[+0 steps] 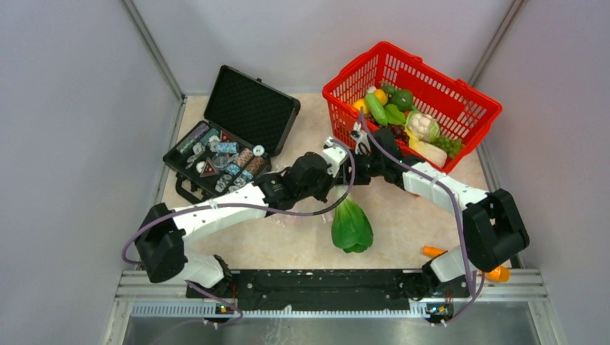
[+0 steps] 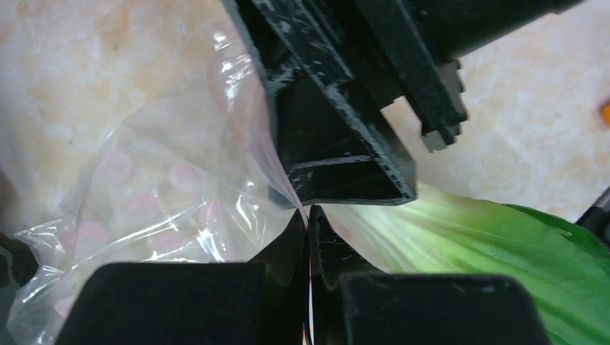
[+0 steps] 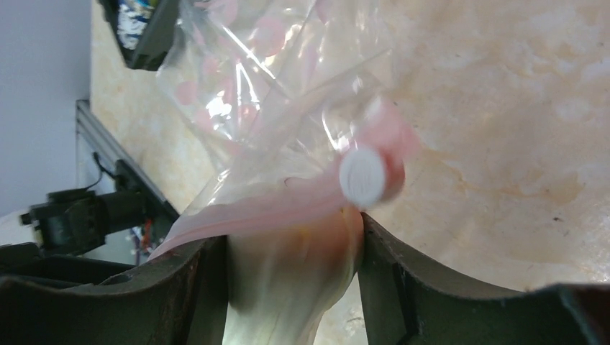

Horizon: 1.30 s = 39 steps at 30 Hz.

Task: Place the food in the zip-top bag and seal the zipper
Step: Place the fake vegetable in the zipper food storage bag.

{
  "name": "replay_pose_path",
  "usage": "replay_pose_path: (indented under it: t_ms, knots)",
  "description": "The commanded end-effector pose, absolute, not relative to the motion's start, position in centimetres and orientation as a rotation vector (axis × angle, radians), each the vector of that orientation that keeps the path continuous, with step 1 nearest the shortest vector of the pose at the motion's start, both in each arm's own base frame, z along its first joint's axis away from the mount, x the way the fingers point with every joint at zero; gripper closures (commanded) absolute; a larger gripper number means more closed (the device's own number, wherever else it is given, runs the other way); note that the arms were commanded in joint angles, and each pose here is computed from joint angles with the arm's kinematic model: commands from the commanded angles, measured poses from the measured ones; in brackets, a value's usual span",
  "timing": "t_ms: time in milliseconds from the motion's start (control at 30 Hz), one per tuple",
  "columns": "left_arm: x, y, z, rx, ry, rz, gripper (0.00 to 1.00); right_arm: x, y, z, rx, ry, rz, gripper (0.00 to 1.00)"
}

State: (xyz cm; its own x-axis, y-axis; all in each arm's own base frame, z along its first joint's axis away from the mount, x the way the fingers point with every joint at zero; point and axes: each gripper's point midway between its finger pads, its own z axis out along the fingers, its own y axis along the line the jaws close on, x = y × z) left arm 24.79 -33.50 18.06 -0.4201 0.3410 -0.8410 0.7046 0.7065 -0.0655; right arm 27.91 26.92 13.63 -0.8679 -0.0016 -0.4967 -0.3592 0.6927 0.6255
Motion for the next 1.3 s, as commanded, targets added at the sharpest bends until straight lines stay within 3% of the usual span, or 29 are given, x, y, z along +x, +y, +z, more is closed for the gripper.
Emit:
replay_pose_path:
  t_ms: [0, 233, 367, 500, 567, 667, 1267]
  knots:
    - [24.9, -33.4, 14.7, 0.774, 2.083, -0.487, 1.0, 27.8, 25.9, 10.1, -0.27, 2.443, 0.909, 0.74]
    - [24.6, -33.8, 9.7, 0.729, 2.168, -0.499, 1.0, 26.3, 25.7, 5.1, -0.256, 2.408, 0.965, 0.65]
    - [24.5, -34.2, 8.1, 0.742, 2.199, -0.5, 1.0, 26.1, 25.8, 5.0, -0.264, 2.376, 0.995, 0.47]
    - [24.5, -34.2, 7.1, 0.748, 2.22, -0.472, 1.0, 25.6, 25.6, 5.7, -0.305, 2.361, 0.991, 0.36]
    - [24.7, -33.8, 6.8, 0.731, 2.225, -0.443, 1.0, 25.4, 24.9, 6.2, -0.303, 2.363, 0.953, 0.22]
    - [24.9, -33.6, 6.9, 0.703, 2.224, -0.429, 1.0, 24.9, 23.8, 7.3, -0.297, 2.348, 0.9, 0.14]
    - [24.7, -33.8, 7.2, 0.662, 2.226, -0.462, 1.0, 16.2, 22.3, 5.5, -0.136, 2.418, 0.964, 0.11]
